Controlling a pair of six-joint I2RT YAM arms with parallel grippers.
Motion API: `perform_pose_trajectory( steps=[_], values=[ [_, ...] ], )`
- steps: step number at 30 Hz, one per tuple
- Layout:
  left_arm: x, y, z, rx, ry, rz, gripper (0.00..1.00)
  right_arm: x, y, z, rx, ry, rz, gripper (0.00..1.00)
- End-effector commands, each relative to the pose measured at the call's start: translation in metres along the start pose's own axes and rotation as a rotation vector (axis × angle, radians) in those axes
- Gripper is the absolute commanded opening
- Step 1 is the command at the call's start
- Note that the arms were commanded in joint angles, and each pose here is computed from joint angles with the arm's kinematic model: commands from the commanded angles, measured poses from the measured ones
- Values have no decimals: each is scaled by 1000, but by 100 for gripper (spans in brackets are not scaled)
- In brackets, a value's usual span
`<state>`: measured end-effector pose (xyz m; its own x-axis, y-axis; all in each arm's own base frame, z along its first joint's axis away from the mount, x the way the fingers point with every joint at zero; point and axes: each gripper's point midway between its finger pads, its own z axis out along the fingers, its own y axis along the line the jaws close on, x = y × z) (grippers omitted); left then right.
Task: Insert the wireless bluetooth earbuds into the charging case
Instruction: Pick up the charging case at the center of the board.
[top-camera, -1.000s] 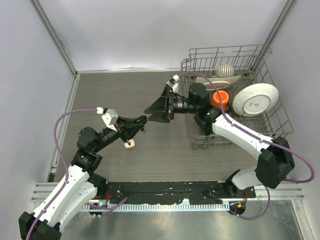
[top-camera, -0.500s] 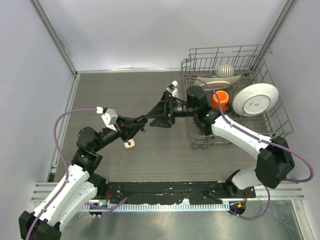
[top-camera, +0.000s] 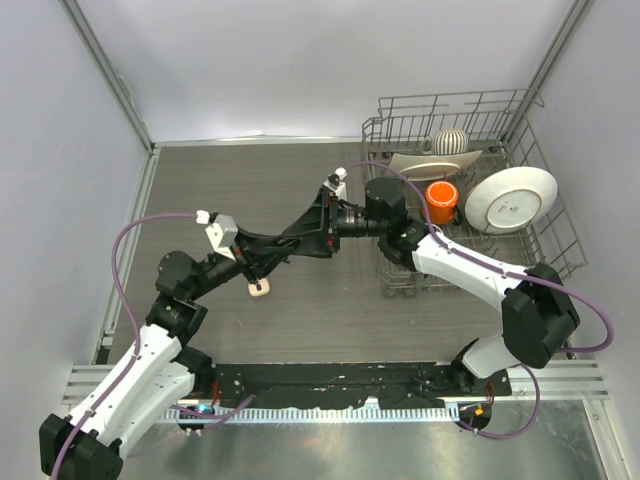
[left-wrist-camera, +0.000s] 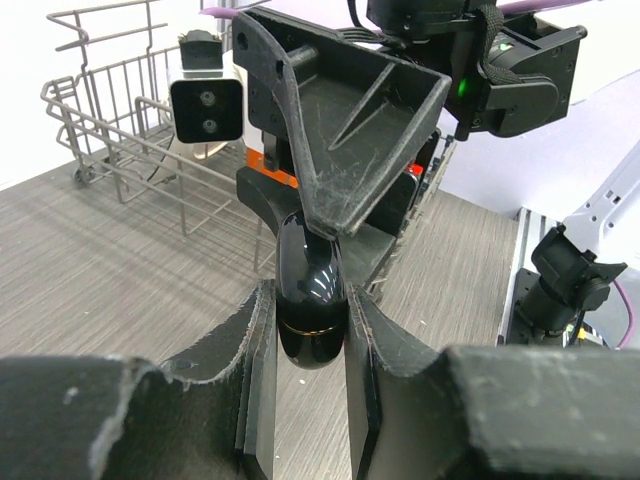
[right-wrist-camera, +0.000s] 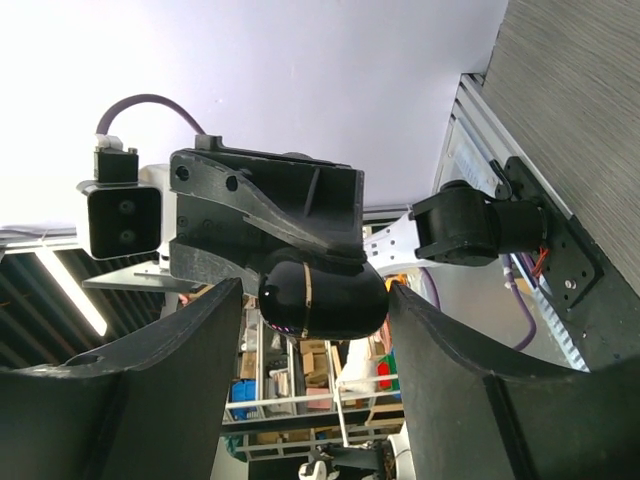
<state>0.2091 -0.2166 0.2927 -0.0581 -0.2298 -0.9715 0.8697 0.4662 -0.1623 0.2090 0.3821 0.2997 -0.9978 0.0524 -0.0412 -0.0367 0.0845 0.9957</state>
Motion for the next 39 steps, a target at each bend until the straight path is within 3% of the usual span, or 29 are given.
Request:
perform_pose_trajectory(
  steps=[1,9,14,15,17,18,24,31,36,39],
  values=[
    [-25,-12,4,60,-59,44,0,-2,14,1,-60,-8,-17,65],
    [-23,-9,4,46,-56,47,0,0,14,0,-71,-2,15,47],
    [-26,-5,3,14,-70,46,0,1,16,-2,-82,-12,6,23],
    [-28,-2,2,-5,-83,36,8,1,16,-2,-86,-16,12,14],
    [-32,-4,1,-4,-122,42,16,1,17,-3,-105,-23,17,7],
    [-30,-3,-1,-8,-132,32,25,0,19,-3,-118,-33,24,1],
    [-32,-9,-1,28,-172,31,35,6,31,-2,-197,-25,71,1],
    [-40,-14,-5,57,-256,81,38,10,38,0,-267,-18,114,1],
    [-39,-15,-7,57,-256,92,34,10,40,0,-292,-16,127,1],
    [-39,-14,-8,49,-262,95,22,10,39,2,-289,-16,130,1]
  ],
)
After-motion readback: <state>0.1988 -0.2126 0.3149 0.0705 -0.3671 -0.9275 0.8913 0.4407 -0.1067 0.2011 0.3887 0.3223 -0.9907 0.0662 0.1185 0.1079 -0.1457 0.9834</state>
